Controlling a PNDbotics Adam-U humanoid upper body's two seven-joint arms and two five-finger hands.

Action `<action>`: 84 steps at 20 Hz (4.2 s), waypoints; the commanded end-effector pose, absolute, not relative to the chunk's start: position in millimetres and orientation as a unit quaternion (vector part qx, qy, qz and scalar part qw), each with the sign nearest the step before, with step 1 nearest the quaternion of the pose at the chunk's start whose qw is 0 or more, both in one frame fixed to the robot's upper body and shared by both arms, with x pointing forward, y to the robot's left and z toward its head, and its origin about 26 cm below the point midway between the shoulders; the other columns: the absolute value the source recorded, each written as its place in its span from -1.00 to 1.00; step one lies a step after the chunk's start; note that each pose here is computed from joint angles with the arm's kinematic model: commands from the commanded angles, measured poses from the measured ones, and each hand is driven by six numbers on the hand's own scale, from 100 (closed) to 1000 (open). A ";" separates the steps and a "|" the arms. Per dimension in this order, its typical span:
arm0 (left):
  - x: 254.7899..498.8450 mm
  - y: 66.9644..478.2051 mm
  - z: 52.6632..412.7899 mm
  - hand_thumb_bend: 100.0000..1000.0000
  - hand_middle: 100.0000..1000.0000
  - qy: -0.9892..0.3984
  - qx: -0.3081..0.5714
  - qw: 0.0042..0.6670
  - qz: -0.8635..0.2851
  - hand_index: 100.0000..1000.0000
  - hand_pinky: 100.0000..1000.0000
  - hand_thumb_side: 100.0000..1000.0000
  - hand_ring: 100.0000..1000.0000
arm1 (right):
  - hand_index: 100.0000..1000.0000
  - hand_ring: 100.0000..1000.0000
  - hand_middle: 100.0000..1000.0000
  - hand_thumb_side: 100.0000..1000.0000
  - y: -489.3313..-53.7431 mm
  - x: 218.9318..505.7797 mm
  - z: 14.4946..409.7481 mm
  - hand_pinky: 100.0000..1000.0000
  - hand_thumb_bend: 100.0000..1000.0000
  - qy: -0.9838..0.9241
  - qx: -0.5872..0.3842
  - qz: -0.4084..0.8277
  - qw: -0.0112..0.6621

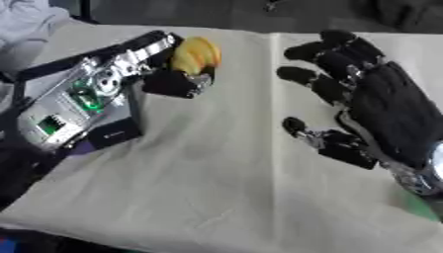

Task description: Pick up the objects with one hand, pass them to the other hand, and then place them into the box on the other side of the table.

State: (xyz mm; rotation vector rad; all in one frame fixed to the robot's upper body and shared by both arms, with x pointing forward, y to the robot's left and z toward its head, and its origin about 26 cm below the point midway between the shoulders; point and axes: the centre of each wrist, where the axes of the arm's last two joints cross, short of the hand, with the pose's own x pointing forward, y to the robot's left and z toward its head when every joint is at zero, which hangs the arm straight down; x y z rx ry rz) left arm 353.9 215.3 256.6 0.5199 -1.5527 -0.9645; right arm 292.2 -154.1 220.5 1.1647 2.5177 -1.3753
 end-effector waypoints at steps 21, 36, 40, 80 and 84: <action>381.4 359.6 246.6 -1.00 -0.31 -0.579 0.422 0.640 -0.277 0.04 0.46 -0.87 0.10 | 0.57 0.39 0.63 -0.75 -279.7 297.9 277.9 0.48 -0.71 0.788 0.466 -0.299 -0.268; 387.5 383.8 242.6 0.17 0.43 -0.454 0.494 0.678 -0.299 0.80 1.00 -0.04 0.83 | 0.56 0.37 0.62 -0.79 -304.9 292.5 282.2 0.48 -0.69 0.782 0.505 -0.250 -0.266; 387.6 384.2 246.3 0.20 0.44 -0.447 0.509 0.672 -0.299 0.81 1.00 -0.06 0.85 | 0.56 0.37 0.61 -0.79 -307.1 291.9 280.7 0.48 -0.69 0.781 0.508 -0.248 -0.267; 301.5 275.8 281.2 -1.00 0.45 -0.896 0.170 0.387 -0.136 0.61 0.80 0.51 0.75 | 0.80 0.71 0.85 -0.76 -382.8 251.3 222.4 0.72 -0.12 0.577 0.369 -0.551 -0.478; 301.5 275.9 280.4 -1.00 0.45 -0.893 0.174 0.392 -0.136 0.60 0.80 0.51 0.75 | 0.80 0.70 0.86 -0.79 -383.0 245.8 204.0 0.71 -0.11 0.573 0.357 -0.554 -0.488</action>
